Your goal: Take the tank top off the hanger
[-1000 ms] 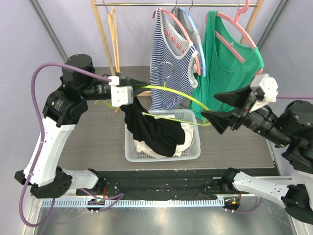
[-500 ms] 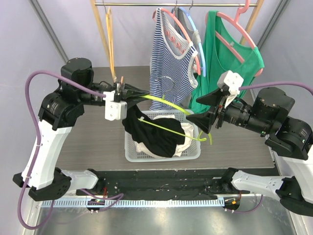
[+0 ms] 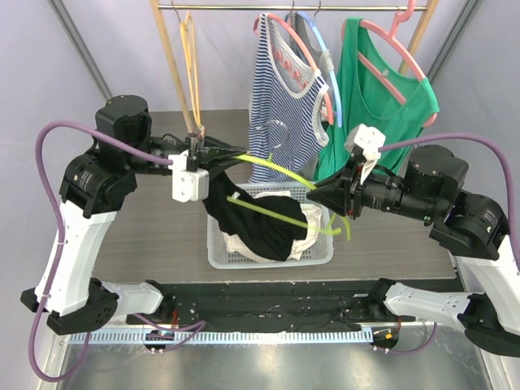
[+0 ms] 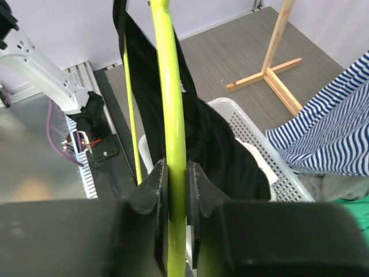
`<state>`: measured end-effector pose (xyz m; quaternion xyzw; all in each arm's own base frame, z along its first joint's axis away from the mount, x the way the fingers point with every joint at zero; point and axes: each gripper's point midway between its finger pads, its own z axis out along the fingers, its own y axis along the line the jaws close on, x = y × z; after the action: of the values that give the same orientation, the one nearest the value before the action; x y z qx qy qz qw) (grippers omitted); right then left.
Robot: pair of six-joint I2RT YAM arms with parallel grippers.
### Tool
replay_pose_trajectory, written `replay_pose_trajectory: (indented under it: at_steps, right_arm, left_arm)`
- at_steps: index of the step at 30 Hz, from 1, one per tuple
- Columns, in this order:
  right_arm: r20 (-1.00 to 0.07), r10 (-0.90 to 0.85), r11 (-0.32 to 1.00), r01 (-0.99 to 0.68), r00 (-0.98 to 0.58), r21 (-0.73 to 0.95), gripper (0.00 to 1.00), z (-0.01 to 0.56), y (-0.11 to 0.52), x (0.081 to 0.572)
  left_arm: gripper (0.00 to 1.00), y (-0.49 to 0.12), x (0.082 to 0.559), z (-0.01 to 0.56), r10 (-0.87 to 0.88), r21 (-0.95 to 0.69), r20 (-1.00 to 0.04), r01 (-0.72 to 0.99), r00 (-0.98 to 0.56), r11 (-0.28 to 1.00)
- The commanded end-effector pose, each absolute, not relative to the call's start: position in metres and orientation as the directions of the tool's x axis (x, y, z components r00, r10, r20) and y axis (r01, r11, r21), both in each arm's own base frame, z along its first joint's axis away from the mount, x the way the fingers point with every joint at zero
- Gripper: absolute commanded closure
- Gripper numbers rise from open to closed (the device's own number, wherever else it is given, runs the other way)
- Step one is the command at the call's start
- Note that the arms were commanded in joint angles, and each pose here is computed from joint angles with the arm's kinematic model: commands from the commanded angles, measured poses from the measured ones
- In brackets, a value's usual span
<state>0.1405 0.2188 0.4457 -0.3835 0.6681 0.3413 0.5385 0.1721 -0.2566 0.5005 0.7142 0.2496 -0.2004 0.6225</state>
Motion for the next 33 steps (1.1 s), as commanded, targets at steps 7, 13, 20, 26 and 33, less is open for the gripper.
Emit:
replay_pose_trajectory:
  at_steps: [7,13,20,26,33]
  right_arm:
    - [-0.995,-0.073,0.562,-0.827,-0.063,0.011,0.99,0.468,0.197,0.146]
    - [-0.988,-0.149,0.685,-0.724,-0.025,-0.085,0.99,0.473,0.171,0.167]
    - [-0.972,-0.231,0.722,-0.663,0.037,-0.196,0.99,0.477,0.145,0.169]
    - [-0.958,-0.276,0.708,-0.659,0.073,-0.254,0.99,0.475,0.145,0.172]
    - [-0.956,-0.284,0.69,-0.675,0.077,-0.26,0.99,0.473,0.149,0.171]
  left_arm:
    - [0.96,-0.254,0.18,0.532,0.098,0.838,-0.544,0.544,0.833,0.031]
    - [0.64,-0.247,0.199,0.559,0.117,0.802,-0.585,0.552,0.802,0.229]
    - [0.62,-0.2,0.23,0.584,0.107,0.479,-0.831,0.604,0.546,0.637]
    - [0.64,-0.204,0.21,0.499,0.132,0.252,-0.968,0.784,0.215,0.567]
    - [0.54,-0.218,0.206,0.462,0.098,0.096,-0.994,0.837,0.05,0.538]
